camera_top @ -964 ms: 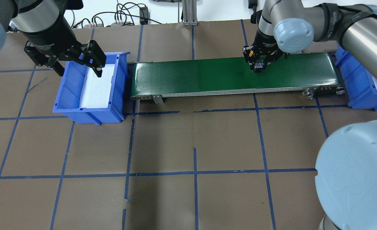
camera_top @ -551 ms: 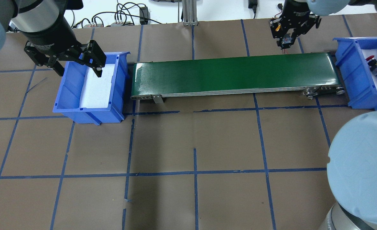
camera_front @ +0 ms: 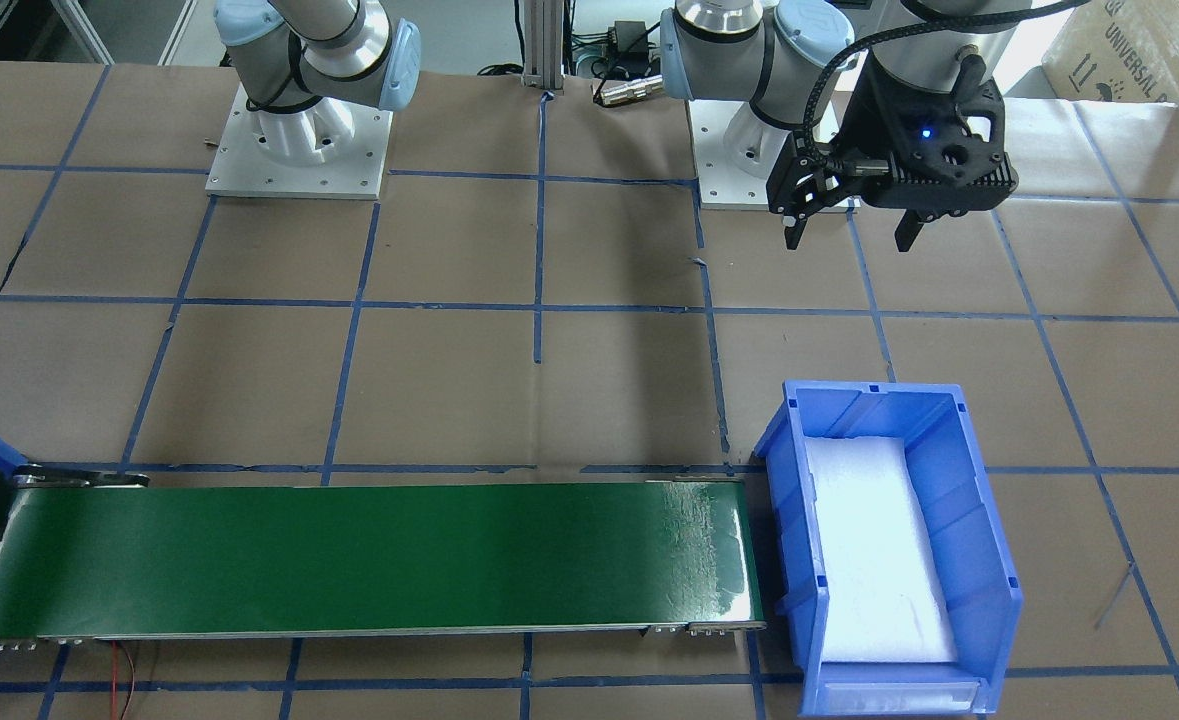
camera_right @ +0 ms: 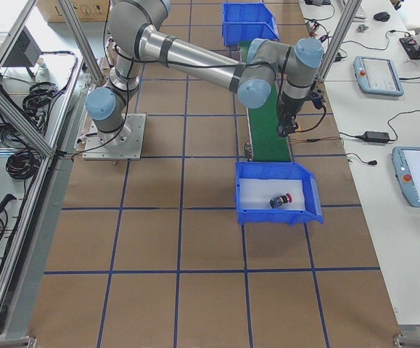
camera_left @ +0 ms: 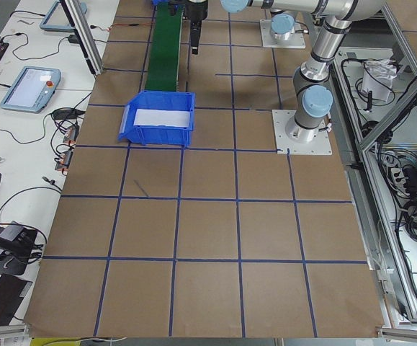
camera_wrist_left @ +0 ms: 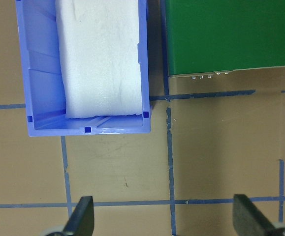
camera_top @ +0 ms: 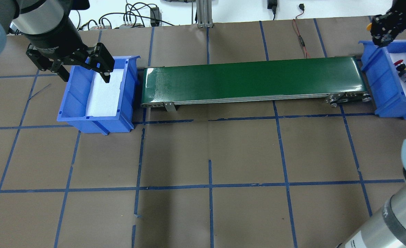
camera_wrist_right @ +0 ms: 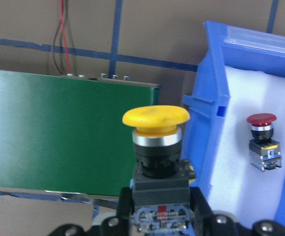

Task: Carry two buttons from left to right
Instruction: 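Carry the yellow button with the right gripper into the far bin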

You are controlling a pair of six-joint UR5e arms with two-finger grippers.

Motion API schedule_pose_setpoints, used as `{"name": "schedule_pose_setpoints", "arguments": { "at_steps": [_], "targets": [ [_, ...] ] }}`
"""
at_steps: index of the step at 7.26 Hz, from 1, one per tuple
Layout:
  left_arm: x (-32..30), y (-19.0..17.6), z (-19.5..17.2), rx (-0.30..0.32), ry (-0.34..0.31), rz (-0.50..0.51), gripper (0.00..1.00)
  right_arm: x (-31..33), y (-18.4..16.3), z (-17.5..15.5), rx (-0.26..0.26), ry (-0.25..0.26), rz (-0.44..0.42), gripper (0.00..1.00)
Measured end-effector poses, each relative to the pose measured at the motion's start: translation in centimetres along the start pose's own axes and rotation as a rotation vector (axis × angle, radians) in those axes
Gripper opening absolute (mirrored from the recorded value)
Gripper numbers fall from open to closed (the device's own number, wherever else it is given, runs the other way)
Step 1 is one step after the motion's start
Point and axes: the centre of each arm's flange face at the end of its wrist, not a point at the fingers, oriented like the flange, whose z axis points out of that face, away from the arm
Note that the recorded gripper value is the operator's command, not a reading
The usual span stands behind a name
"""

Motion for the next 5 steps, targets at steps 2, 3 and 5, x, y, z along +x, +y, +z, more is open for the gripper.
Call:
{"name": "schedule_pose_setpoints", "arguments": {
  "at_steps": [2, 3, 5],
  "targets": [
    [-0.1, 0.0, 0.0, -0.002, 0.0, -0.001, 1.0, 8.2, 2.3, 4.2, -0.002, -0.017, -0.051, 0.28],
    [-0.1, 0.0, 0.1, -0.003, 0.0, -0.001, 1.0, 10.8, 2.8, 6.9, 0.009, -0.036, -0.055, 0.29],
    [-0.1, 0.0, 0.1, -0.004, 0.0, 0.0, 1.0, 12.7, 3.1, 10.9, -0.004, -0.066, -0.051, 0.32]
  ]
}}
